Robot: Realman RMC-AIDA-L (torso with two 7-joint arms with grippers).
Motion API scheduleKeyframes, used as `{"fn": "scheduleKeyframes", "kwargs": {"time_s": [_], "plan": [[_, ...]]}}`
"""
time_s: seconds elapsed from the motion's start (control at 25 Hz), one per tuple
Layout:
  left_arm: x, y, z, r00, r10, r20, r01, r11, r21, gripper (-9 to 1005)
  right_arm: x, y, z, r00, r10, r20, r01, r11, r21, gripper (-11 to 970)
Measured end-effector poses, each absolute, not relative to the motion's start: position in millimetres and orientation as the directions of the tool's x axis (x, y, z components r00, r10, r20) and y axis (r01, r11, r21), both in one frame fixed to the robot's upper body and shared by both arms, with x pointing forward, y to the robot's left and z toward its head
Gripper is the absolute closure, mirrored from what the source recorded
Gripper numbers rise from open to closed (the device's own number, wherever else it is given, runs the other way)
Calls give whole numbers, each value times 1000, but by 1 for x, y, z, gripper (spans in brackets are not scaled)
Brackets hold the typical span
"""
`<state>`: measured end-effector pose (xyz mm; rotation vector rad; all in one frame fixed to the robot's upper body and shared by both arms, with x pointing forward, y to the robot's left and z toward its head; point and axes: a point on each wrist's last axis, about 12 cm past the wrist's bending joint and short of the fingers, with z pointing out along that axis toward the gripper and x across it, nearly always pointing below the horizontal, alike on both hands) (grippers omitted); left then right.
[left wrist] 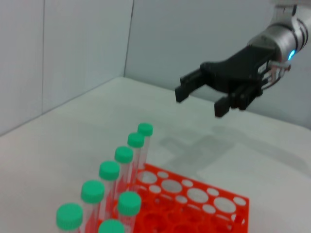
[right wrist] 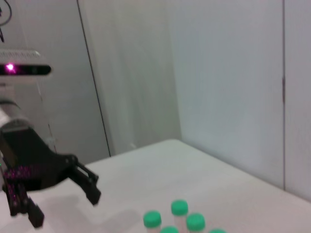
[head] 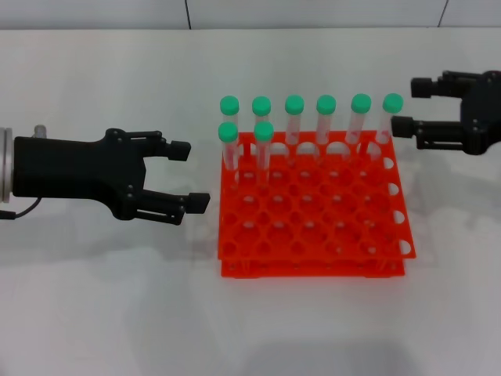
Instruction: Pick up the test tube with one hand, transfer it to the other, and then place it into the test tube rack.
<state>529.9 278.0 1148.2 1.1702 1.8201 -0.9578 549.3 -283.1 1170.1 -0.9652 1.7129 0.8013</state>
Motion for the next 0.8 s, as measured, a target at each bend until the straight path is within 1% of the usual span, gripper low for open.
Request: {"fn": "scheduleKeyframes", "kwargs": {"time_s": [0.36, 0.8], "plan": [[527, 276, 1152, -288, 322, -902, 938, 287, -197, 108, 540, -302, 1169, -244, -251, -937, -872, 480, 98, 224], [523, 278, 1151, -301, 299, -906, 934, 285, -216, 108, 533, -301, 1164, -261, -262, -929, -879, 463, 116, 227]]}}
